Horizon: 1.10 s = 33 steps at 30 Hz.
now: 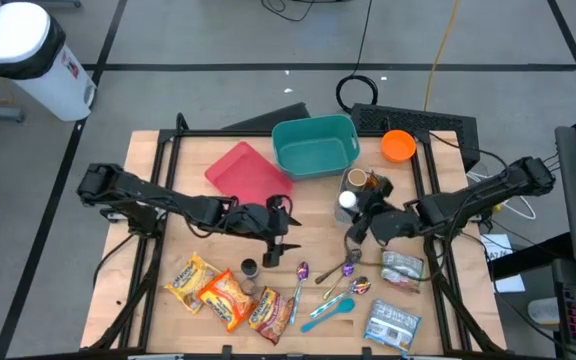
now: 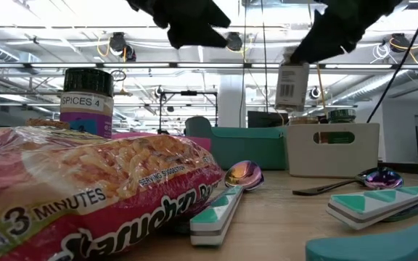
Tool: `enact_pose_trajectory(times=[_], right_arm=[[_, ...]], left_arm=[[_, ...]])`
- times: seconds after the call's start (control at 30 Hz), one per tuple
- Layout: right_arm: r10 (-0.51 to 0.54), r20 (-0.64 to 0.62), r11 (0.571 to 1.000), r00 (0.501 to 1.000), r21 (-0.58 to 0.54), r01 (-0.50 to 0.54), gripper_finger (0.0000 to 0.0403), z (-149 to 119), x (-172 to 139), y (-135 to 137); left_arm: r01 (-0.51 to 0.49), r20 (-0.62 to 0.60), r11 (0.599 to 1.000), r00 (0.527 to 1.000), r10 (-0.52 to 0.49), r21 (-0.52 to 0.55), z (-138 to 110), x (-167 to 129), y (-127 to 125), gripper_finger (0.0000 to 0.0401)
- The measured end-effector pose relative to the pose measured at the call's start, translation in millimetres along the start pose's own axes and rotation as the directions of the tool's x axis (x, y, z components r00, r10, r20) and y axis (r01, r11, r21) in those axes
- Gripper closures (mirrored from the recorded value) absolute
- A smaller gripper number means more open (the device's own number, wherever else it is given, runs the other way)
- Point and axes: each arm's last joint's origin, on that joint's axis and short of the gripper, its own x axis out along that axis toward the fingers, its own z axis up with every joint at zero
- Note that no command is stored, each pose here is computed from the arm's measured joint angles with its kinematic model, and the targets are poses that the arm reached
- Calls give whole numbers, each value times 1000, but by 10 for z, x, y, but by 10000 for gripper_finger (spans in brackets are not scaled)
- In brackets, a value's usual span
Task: Pick & Place Food Item
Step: Put the white spice bottle into the gray bin
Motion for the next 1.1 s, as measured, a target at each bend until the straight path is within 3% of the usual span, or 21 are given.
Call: enact_pose_trajectory(times=[0.2, 0.4, 0.63, 0.9, 1.1], right_arm=[[-42, -27, 997, 999, 63, 44, 221, -115, 49, -168], [18, -120, 993, 993, 121, -4, 221, -190, 153, -242], [-12, -202, 986, 979, 159, 45, 221, -322, 317, -371], [-47, -236, 982, 971, 168, 89, 221, -411, 407, -479], [5, -230, 987, 973, 156, 32, 220, -494, 489, -507]], left_arm=[[-16, -8, 1000, 1000, 16, -10, -25, 54, 59, 145], [-22, 3, 1000, 1000, 23, -17, -13, 57, 83, 157], [-21, 1, 1000, 1000, 21, -19, -16, 56, 80, 151], [-21, 1, 1000, 1000, 21, -19, -16, 56, 80, 136], [-21, 1, 1000, 1000, 21, -19, -16, 56, 80, 139]])
